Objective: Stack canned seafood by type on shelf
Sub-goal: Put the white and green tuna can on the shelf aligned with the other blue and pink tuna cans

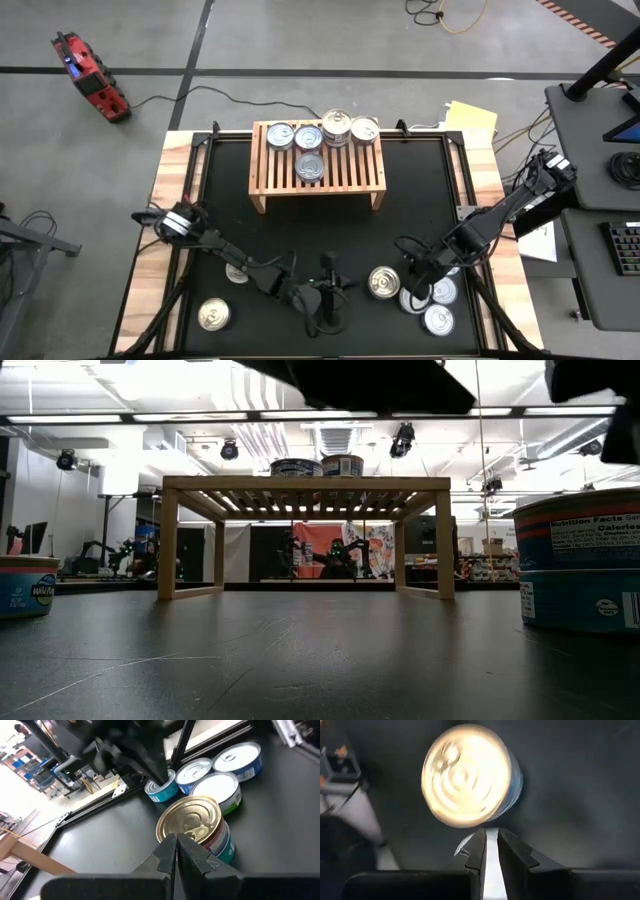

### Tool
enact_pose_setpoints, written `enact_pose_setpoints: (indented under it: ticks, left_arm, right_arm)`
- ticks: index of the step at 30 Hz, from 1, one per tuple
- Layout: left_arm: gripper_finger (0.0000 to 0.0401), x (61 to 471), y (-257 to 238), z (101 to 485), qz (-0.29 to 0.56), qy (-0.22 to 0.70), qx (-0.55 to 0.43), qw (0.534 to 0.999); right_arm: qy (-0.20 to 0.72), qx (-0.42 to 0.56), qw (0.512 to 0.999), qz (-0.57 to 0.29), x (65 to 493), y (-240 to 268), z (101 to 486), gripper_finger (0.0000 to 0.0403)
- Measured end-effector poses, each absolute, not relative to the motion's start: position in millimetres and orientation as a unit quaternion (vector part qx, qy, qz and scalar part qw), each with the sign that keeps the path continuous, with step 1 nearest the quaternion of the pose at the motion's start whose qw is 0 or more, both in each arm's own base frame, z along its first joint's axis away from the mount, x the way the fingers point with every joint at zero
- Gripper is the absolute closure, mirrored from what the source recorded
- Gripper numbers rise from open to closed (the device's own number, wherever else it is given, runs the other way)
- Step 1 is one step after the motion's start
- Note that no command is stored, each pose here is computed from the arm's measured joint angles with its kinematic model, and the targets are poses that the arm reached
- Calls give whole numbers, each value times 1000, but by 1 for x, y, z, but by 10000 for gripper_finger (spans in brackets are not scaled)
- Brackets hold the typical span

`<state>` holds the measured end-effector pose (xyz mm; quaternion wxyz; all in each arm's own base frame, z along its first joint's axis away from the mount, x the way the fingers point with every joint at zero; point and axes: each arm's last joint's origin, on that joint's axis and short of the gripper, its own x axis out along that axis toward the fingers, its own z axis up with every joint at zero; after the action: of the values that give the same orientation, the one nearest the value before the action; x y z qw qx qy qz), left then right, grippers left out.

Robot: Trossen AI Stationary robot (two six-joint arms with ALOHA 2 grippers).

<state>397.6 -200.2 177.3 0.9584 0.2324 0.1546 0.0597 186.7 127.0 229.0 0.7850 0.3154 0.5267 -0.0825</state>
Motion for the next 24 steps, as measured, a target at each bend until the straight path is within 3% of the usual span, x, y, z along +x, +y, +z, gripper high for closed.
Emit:
enact_pose_setpoints:
  ticks: [12, 18, 24]
  left_arm:
    - [401, 416, -195, 160, 45, 145, 217, 964]
    - [401, 416, -195, 157, 45, 148, 212, 965]
    - [401, 415, -195, 155, 44, 151, 206, 966]
  right_arm:
    - [524, 311, 787, -96, 186, 126, 234, 364]
    - [557, 324, 760, -85, 184, 129, 231, 364]
    - [600, 313, 724, -131, 177, 134, 219, 364]
